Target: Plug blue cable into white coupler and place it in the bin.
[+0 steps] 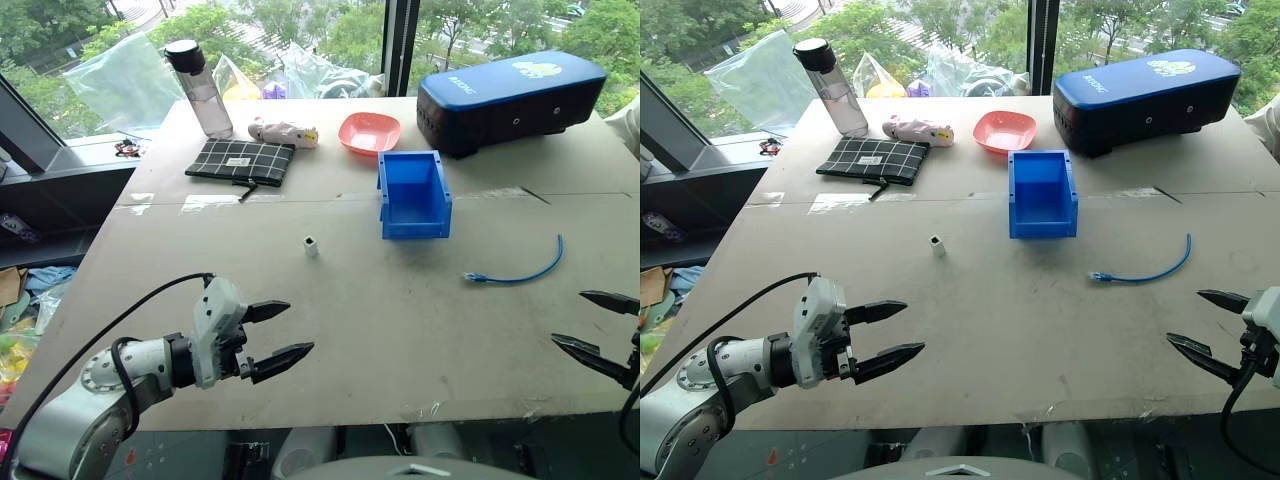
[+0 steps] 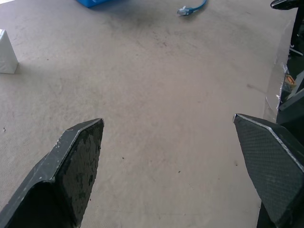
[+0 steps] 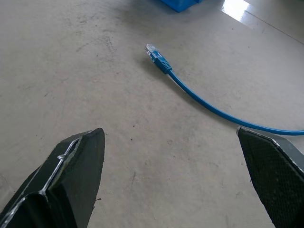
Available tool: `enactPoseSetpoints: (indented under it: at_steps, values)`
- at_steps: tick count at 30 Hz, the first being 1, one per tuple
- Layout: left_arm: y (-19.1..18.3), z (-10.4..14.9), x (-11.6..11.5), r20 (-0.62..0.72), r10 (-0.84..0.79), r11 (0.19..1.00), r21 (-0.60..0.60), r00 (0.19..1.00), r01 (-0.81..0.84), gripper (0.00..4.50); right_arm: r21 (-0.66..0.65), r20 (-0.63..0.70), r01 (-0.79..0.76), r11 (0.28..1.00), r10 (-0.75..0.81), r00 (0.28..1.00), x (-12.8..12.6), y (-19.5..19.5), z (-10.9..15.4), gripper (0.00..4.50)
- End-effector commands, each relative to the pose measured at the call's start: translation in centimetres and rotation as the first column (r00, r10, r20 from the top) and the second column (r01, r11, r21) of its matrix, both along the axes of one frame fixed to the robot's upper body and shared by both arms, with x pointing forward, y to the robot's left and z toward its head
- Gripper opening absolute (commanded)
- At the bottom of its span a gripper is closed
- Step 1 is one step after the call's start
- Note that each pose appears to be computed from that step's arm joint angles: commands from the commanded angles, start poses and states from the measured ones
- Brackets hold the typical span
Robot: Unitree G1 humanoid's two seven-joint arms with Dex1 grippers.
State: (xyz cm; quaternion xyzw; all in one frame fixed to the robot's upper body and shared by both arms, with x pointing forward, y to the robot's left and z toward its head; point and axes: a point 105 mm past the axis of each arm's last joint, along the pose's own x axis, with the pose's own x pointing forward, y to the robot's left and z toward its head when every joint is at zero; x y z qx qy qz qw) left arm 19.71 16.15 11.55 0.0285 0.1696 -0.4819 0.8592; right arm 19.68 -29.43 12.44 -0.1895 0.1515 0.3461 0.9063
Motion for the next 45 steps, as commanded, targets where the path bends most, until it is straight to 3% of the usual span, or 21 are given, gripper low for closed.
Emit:
enactPoseSetpoints:
  at_steps: [1, 6, 14, 22, 25, 30, 34, 41, 45]
  values:
    - [-0.7, 1.2, 0.1, 0.044, -0.022, 1.0, -0.02, 0.999, 0.023, 4.43, -0.009, 0.037, -0.024, 1.0, 0.024, 0.999, 0.6, 0.7, 1.6, 4.5]
    - [-1.7, 2.6, -0.1, 0.099, -0.049, 0.998, -0.046, 0.994, 0.054, 4.43, 0.029, 0.024, -0.08, 0.996, 0.079, 0.997, 2.3, 2.4, 2.6, 4.5]
    - [-3.5, 3.5, -1.6, 0.145, -0.195, 0.98, 0.0, 0.97, 0.198, 4.43, -0.115, -0.113, -0.206, 0.972, 0.194, 0.975, 6.6, 4.3, 0.5, 4.5]
    - [-4.6, 3.6, -2.0, 0.179, -0.268, 0.963, 0.038, 0.947, 0.265, 4.43, -0.105, -0.203, -0.277, 0.955, 0.252, 0.946, 11.1, 5.6, -3.0, 4.5]
    - [-4.7, 3.5, -2.1, 0.184, -0.267, 0.964, 0.046, 0.946, 0.263, 4.5, -0.077, -0.226, -0.304, 0.95, 0.28, 0.933, 12.0, 6.2, -3.6, 3.78]
    - [-4.8, 3.4, -2.2, 0.194, -0.245, 0.969, 0.063, 0.95, 0.237, 4.5, -0.1, -0.238, -0.35, 0.931, 0.32, 0.917, 12.7, 7.2, -4.7, 1.39]
    - [-5.2, 4.0, -2.1, 0.215, -0.231, 0.973, 0.066, 0.949, 0.221, 4.5, -0.099, -0.229, -0.403, 0.91, 0.373, 0.899, 12.2, 8.3, -4.8, 0.08]
    - [-5.4, 4.4, -1.4, 0.227, -0.191, 0.982, 0.057, 0.955, 0.182, 4.5, -0.061, -0.193, -0.502, 0.863, 0.484, 0.854, 10.4, 11.8, -3.6, 0.08]
    - [-5.4, 3.7, -1.0, 0.21, -0.185, 0.981, 0.097, 0.96, 0.167, 4.5, -0.109, -0.213, -0.546, 0.831, 0.517, 0.829, 9.3, 14.3, -3.6, 0.08]
